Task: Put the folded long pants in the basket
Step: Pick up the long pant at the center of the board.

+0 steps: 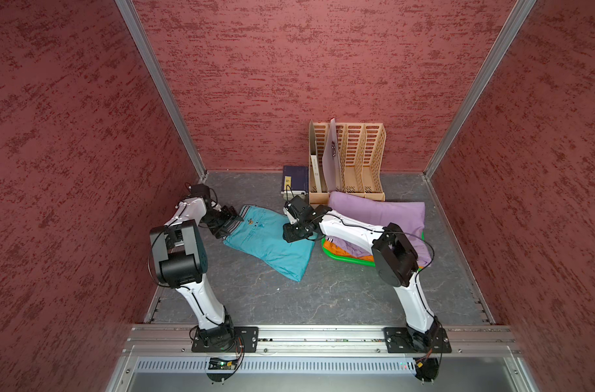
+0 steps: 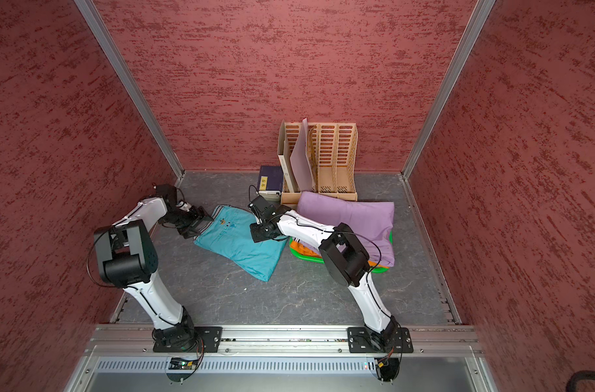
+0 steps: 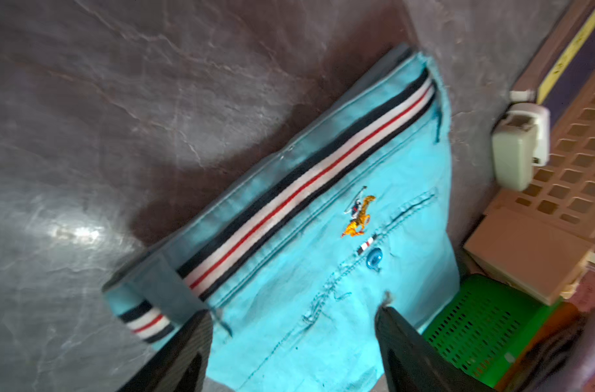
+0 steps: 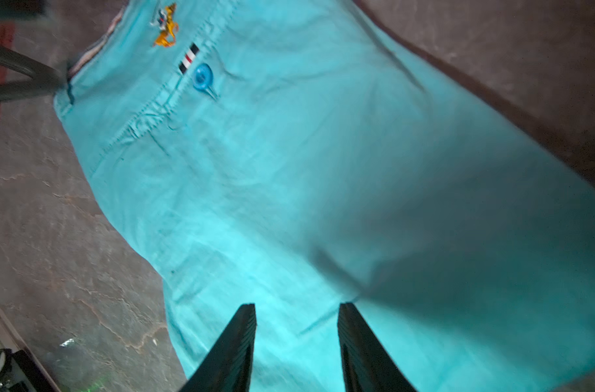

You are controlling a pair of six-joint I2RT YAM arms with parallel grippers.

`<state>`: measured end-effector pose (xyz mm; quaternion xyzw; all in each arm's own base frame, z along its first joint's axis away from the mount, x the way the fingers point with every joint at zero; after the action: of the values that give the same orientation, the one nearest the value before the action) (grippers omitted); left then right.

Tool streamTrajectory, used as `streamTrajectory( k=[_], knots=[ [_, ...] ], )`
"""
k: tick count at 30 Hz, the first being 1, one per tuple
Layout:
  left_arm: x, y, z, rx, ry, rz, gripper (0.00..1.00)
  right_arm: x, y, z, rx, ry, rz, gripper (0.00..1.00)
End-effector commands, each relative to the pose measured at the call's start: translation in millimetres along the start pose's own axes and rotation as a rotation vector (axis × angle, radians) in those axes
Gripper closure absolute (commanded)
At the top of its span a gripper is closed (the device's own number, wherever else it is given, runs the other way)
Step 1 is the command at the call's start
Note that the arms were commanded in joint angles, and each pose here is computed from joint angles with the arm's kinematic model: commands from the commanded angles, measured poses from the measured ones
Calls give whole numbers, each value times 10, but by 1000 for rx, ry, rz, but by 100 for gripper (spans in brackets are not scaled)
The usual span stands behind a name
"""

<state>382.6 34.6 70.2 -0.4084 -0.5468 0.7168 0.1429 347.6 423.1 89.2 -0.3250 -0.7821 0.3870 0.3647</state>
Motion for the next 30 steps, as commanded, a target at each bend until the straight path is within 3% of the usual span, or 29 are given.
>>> streamTrajectory(
  k=[1,7,13,17,19,25,30],
  knots=[
    [206,147,-76,6,10,-132,20,11,121,195,75,23,-17,55],
    [241,209,-149,-36,120,-278,20,-32,127,328,86,35,-19,55],
    [-185,-47,-273,-148,207,-180,22,-52,169,438,110,53,-29,55],
    [-607,-226,-360,-339,503,-155,20,-49,140,475,109,66,-36,55],
    [-719,-264,-379,-384,598,-147,20,-41,143,493,113,75,-40,54],
    [-654,-47,-405,-272,682,-188,21,2,112,530,132,87,-58,54],
    [-438,5,-441,-244,636,-200,21,-13,44,535,124,82,-48,54]
  ],
)
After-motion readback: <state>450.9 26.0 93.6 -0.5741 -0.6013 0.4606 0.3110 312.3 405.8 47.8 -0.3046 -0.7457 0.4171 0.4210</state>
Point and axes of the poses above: each gripper's point midway between its finger pads, its own y axis out along the fingers, its own x axis along the line the jaws close on, z = x × y, the point moved 1 cm from there along -y, back along the fingers, and after that the axes turned 6 degrees about -y, right-handed, at the moved point
